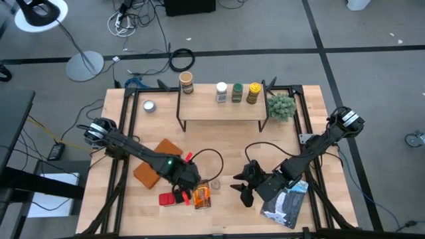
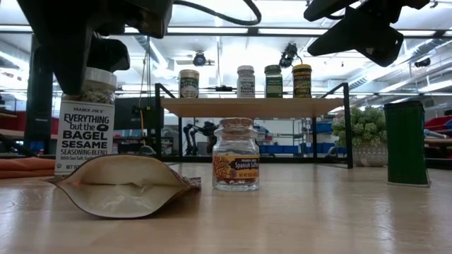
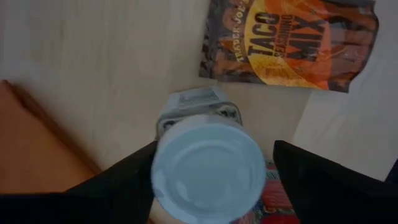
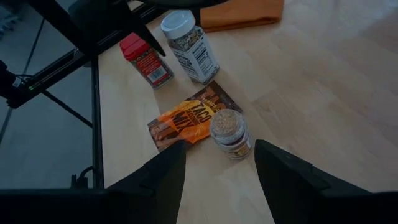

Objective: Shelf spices
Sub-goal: Put the white seasoning bottle on the shelf

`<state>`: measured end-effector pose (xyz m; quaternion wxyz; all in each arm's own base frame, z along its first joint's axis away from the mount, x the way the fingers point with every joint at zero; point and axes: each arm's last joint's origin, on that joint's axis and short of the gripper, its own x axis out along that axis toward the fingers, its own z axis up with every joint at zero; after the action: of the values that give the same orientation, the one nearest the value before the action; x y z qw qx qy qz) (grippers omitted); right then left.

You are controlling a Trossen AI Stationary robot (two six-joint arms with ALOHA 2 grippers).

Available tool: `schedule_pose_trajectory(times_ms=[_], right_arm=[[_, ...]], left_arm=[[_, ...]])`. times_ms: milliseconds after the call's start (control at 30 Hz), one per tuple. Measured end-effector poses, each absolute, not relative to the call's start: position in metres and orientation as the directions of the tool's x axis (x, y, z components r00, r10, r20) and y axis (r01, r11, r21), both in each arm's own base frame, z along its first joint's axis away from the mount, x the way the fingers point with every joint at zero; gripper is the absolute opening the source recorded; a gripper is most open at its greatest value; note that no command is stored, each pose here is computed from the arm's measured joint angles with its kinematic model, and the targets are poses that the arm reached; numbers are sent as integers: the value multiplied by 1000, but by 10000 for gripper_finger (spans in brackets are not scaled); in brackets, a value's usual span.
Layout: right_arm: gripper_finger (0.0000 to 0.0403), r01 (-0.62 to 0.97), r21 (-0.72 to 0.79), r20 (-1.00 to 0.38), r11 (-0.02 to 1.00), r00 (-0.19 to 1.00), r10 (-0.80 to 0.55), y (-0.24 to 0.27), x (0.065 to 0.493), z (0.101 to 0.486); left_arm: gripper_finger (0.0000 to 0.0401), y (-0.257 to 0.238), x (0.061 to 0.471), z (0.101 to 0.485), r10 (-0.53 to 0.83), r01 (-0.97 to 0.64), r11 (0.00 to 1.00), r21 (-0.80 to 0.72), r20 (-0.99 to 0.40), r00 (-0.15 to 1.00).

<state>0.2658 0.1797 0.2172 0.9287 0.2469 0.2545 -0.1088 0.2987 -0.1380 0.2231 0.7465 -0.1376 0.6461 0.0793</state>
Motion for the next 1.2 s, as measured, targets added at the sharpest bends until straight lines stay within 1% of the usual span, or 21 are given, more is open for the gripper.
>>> schedule_pose_trajectory(times_ms=[167, 333, 433, 567, 700, 833, 933, 1067, 1133, 1200], right_arm=[[192, 328, 403, -527, 854, 847, -76, 180, 266, 217], [192, 328, 403, -527, 854, 847, -76, 180, 266, 217], [192, 328, 403, -527, 854, 847, -76, 180, 266, 217], [192, 328, 403, -527, 854, 847, -76, 180, 266, 217], [192, 327, 403, -526, 854, 847, -76, 180, 266, 217], [192, 327, 404, -526, 854, 847, -75, 180, 266, 217], [192, 324, 411, -526, 852, 847, -68, 182, 264, 217], [192, 312, 414, -524, 855, 850, -56, 185, 262, 217], [192, 308, 419, -521, 854, 852, -52, 186, 262, 218], [192, 307, 424, -516, 852, 855, -51, 186, 262, 218]], left_arm=[[243, -139, 301, 223, -66, -298, 948, -116, -982, 175], [203, -140, 303, 224, -77, -308, 941, -138, -977, 201], [197, -139, 303, 224, -77, -313, 940, -139, -977, 201], [200, -139, 303, 224, -78, -312, 940, -139, -977, 200], [201, -133, 306, 231, -89, -296, 945, -137, -981, 171], [202, -122, 312, 257, -75, -254, 960, -117, -983, 170], [202, -110, 317, 284, -49, -186, 979, -85, -981, 190], [202, -91, 323, 325, -39, -83, 995, -62, -967, 253], [202, -80, 327, 346, -32, -31, 999, -44, -947, 319], [202, -68, 331, 366, -17, -13, 1000, -24, -920, 393]])
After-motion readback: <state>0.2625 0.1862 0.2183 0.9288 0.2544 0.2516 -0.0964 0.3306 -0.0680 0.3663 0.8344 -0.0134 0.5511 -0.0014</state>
